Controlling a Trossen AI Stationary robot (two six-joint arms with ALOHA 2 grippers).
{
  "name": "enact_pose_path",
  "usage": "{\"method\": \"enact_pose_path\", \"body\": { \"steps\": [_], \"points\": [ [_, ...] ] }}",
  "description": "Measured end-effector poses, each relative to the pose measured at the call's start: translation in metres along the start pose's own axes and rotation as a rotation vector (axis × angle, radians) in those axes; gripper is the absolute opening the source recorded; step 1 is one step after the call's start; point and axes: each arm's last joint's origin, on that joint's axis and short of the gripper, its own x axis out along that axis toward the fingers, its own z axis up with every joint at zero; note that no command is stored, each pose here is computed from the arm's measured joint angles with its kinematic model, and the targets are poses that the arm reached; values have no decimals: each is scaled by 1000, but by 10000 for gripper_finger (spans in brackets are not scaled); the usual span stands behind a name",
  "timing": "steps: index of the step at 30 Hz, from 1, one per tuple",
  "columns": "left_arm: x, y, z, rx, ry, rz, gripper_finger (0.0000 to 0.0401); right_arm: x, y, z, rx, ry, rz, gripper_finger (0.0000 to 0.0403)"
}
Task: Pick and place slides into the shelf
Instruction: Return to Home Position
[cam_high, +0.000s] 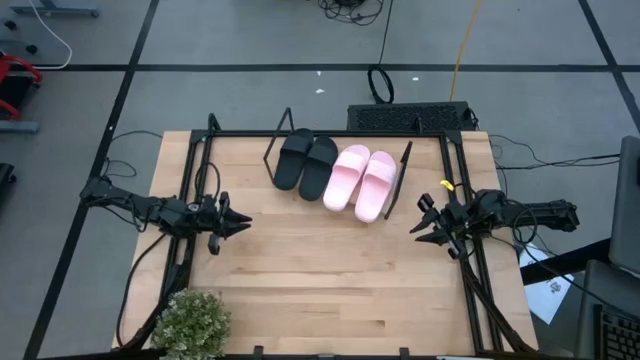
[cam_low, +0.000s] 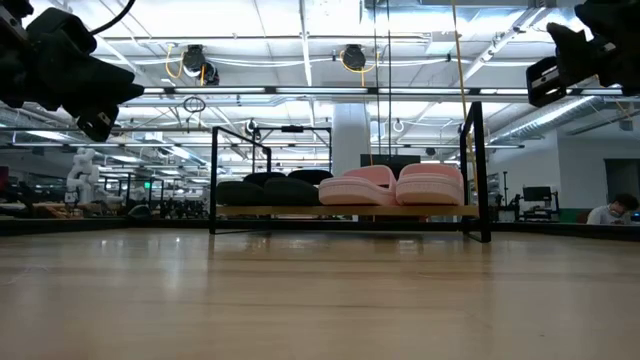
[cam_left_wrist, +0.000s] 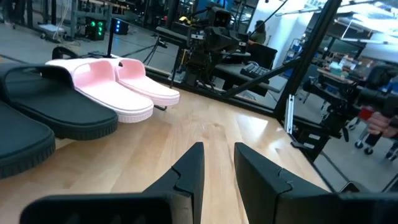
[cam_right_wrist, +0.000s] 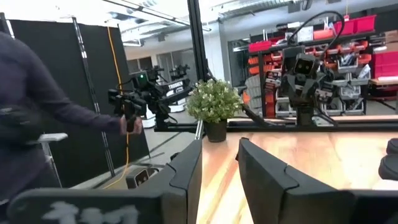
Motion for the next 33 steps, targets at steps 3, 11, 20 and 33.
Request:
{"method": "enact_pose_path", "body": {
  "steps": [3, 11, 20, 33],
  "points": [
    [0, 0, 0, -14, 0, 1, 86, 0, 0, 1, -5, -7, 1, 96],
    [0, 0, 0, -8, -1, 2, 86, 0, 0, 1, -5, -8, 0, 96],
    [0, 0, 0, -7, -2, 2, 86, 0, 0, 1, -5, -8, 0, 96],
    [0, 0, 0, -7, -3, 2, 86, 0, 0, 1, -5, -8, -1, 96]
  ]
}}
